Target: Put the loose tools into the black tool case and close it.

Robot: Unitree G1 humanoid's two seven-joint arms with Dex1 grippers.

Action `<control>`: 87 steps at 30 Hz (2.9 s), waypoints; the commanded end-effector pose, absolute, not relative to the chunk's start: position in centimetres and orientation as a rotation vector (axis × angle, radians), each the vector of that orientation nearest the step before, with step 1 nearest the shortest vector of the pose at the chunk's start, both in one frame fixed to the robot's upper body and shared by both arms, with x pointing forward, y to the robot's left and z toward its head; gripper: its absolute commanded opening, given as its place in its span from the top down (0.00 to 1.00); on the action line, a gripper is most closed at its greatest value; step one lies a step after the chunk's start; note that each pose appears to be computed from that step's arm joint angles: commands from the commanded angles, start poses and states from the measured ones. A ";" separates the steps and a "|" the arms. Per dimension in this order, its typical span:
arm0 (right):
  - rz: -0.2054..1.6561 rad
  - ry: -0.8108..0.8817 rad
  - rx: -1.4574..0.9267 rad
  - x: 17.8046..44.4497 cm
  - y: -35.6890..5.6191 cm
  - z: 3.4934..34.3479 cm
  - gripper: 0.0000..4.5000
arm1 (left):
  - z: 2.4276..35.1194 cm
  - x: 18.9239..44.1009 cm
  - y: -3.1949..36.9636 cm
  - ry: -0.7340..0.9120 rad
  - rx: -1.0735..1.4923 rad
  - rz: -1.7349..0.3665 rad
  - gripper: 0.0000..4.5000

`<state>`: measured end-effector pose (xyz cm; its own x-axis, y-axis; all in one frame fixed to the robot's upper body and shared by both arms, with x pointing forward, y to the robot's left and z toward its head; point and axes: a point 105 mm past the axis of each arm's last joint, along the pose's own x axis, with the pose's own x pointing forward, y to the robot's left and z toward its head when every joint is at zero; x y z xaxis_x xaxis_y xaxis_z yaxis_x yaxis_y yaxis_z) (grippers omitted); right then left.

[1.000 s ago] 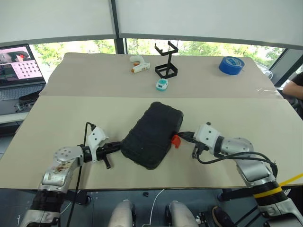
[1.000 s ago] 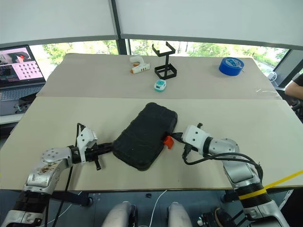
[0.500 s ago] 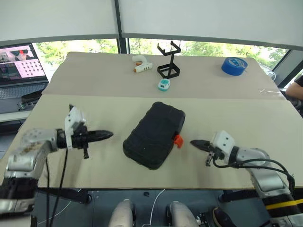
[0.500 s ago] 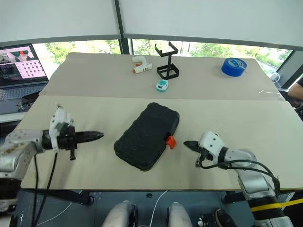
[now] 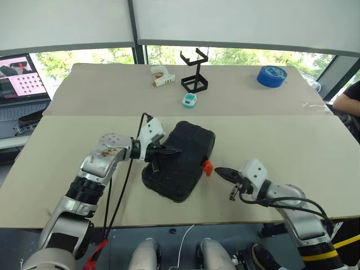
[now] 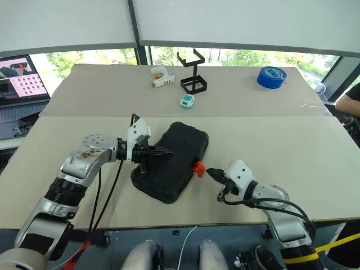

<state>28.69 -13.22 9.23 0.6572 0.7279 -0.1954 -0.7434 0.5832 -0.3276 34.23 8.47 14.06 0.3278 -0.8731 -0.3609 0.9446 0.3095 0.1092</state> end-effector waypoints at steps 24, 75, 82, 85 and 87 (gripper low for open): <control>0.899 0.051 -0.427 29.6 -11.7 9.2 1.00 | 8.6 31.9 6.8 0.447 0.300 -1.221 0.97; 0.879 0.090 -0.325 28.3 -13.5 10.8 1.00 | 5.9 32.2 6.5 0.528 0.324 -1.241 0.97; 0.919 0.072 -0.303 28.5 -12.0 10.7 1.00 | 5.9 32.0 6.5 0.530 0.322 -1.243 0.97; 0.937 0.052 -0.297 28.7 -11.4 11.0 1.00 | 6.0 32.1 6.5 0.529 0.318 -1.239 0.97; 0.942 0.041 -0.288 28.9 -11.1 11.2 1.00 | 6.0 32.0 6.5 0.529 0.315 -1.238 0.97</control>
